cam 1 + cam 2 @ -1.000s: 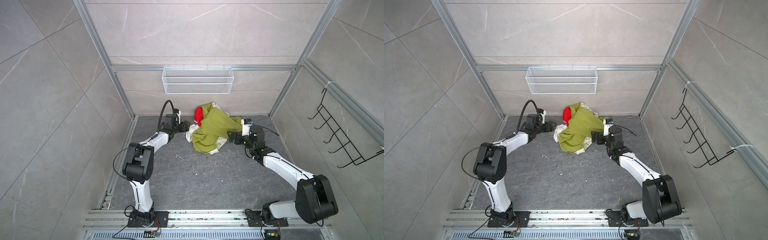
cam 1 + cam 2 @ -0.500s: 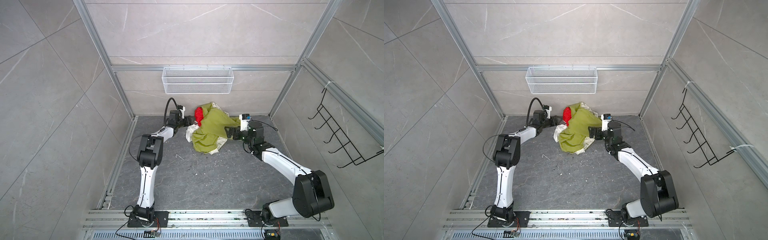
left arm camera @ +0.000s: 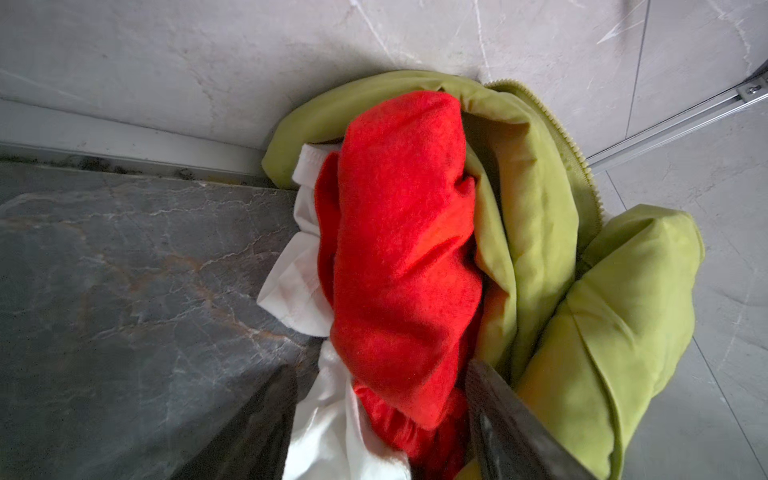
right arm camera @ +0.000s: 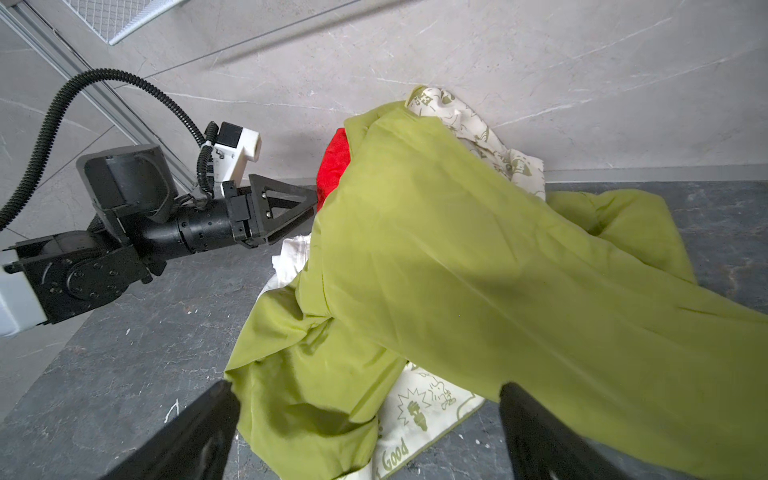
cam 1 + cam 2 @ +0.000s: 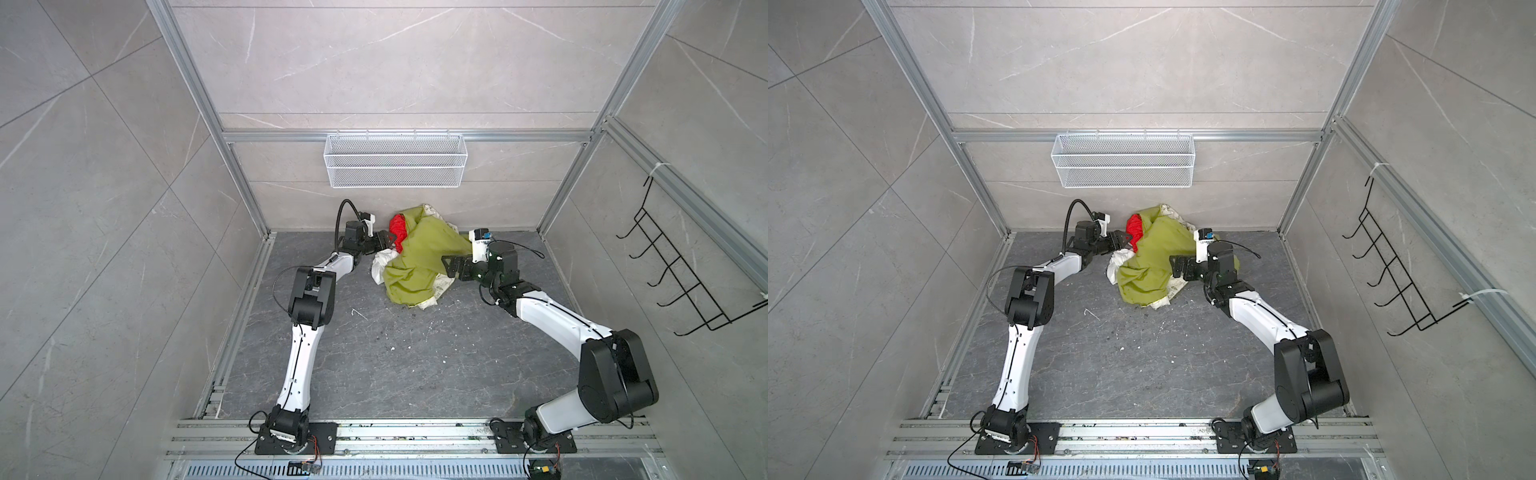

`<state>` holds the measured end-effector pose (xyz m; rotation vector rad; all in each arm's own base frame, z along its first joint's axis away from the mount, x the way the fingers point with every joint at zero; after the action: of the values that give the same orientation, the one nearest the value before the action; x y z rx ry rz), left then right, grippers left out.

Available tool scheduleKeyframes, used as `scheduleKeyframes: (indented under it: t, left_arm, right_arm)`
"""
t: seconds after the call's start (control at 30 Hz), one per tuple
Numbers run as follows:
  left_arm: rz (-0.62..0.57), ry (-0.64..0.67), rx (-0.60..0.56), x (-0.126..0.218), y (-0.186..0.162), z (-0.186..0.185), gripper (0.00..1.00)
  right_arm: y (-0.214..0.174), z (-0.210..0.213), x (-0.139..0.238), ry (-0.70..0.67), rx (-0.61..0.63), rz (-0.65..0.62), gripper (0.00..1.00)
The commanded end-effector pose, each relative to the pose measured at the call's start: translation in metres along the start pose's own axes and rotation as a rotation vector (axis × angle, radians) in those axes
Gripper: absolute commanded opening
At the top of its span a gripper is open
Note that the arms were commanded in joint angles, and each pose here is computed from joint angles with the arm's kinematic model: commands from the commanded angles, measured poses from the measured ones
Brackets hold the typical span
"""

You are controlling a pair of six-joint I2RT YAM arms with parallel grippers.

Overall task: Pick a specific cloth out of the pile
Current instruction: 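Reach the left gripper onto the red cloth while the right presses green cloth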

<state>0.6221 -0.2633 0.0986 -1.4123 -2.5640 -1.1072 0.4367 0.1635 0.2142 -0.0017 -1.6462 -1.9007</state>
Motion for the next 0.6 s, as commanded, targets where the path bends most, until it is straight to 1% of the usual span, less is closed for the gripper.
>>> scheduleKeyframes:
  t: [0.0,0.2,0.37,0.57]
  left_arm:
    - [-0.027,-0.072,0.015,-0.0018,0.0148,-0.0126,0.65]
    - [-0.029,-0.096,0.030,-0.0062,0.0154,-0.0142,0.59]
    - [-0.030,-0.106,0.032,-0.0069,0.0164,-0.0161,0.51]
    - [-0.012,-0.127,0.022,-0.0086,0.0118,-0.0200,0.48]
  right_arm:
    - [0.0015,0.0068,-0.0057,0.021,-0.004,0.012,1.00]
    - [-0.0007,0.0078,-0.0065,0.019,0.000,0.021,1.00]
    - [-0.0028,0.0094,-0.0081,0.021,0.001,0.028,1.00]
    - [-0.0040,0.0105,-0.0084,0.022,0.004,0.031,1.00]
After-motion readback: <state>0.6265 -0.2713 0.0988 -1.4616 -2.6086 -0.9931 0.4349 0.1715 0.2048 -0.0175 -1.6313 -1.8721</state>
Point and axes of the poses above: each gripper's point midway between its finger pads, its own x axis back along the fingers, its own z axis along the line the jaws close on, y = z × x, the point moved 1 cm from there along x, back along the fingers, and after that the axes turned 5 degrees about x, right-handed, at the moved point
